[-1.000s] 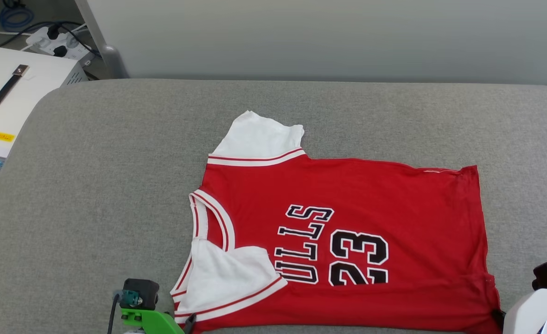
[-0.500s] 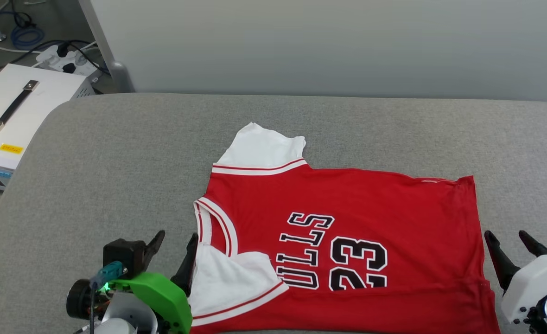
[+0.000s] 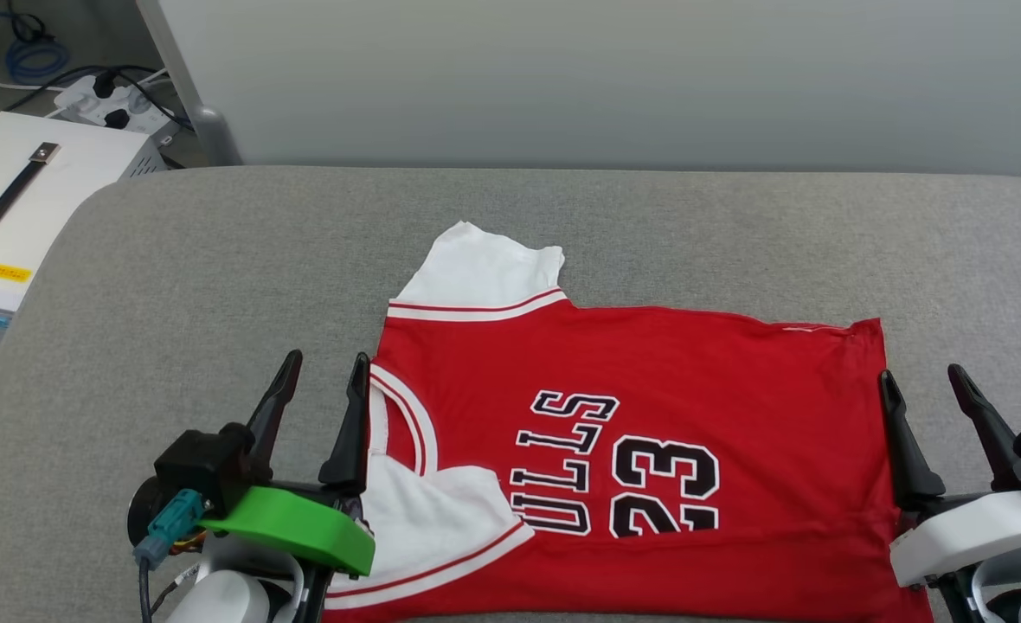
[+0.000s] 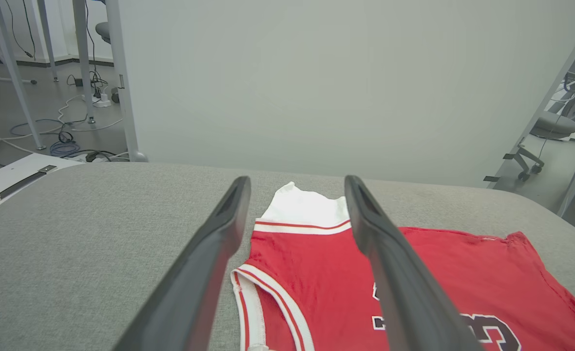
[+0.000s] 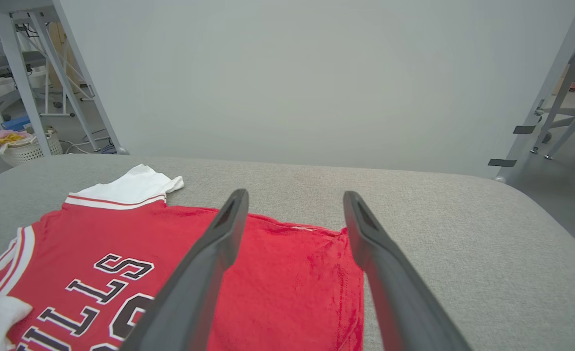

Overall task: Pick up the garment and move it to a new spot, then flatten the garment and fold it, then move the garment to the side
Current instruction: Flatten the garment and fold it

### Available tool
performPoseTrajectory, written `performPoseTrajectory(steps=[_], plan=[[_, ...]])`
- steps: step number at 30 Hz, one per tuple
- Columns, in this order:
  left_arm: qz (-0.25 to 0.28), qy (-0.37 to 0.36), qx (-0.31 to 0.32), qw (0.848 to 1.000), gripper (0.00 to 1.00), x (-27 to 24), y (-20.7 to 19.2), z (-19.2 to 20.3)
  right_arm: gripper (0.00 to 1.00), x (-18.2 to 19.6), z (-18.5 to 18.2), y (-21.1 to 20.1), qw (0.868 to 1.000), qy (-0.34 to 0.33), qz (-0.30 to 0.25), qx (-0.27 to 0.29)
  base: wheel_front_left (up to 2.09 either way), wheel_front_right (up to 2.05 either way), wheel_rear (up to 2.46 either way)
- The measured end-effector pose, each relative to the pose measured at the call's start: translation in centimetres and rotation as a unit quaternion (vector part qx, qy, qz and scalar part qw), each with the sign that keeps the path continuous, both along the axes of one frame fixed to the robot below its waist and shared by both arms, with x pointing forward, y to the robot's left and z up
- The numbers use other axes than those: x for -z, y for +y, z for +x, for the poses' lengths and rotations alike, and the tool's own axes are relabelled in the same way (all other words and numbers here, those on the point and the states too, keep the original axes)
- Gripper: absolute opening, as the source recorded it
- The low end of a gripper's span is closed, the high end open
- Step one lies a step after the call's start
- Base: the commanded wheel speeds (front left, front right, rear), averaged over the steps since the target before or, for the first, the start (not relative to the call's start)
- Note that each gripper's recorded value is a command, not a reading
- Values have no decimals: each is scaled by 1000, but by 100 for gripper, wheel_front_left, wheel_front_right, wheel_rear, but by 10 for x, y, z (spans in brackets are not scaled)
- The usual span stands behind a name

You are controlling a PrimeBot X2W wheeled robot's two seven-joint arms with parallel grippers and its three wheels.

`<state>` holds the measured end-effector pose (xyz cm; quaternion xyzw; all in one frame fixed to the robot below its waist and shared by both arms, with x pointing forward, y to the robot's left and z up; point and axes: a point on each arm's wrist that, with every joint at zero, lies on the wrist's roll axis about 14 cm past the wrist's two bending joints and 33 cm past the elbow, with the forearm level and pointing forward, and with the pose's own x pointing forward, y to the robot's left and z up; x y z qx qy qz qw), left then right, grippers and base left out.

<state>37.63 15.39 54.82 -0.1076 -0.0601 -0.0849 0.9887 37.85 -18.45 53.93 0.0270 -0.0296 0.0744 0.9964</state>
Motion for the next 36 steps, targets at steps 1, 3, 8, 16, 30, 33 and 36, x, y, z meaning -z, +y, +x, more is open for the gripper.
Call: performPoseTrajectory(steps=[1,3,8,16,30,33,36], plan=[[4,2,3,1000,100,3,-2,0,100,1,0,0,1000,-1,4,2,0,0,0],[8,7,7,1000,100,10,-4,1,100,7,-1,1,1000,5,7,3,0,0,0],[19,16,21,999,100,23,-10,11,100,17,0,1,1000,14,12,6,0,0,0],[60,36,69,995,100,38,-19,46,100,17,12,-6,1000,13,13,19,0,0,0],[243,242,205,916,100,65,-61,168,100,27,40,-4,1000,22,5,16,0,0,0],[267,279,215,897,100,73,-67,188,100,32,43,-6,999,28,5,19,0,0,0],[283,328,230,871,100,91,-72,196,100,40,44,-9,999,36,3,26,0,0,0]])
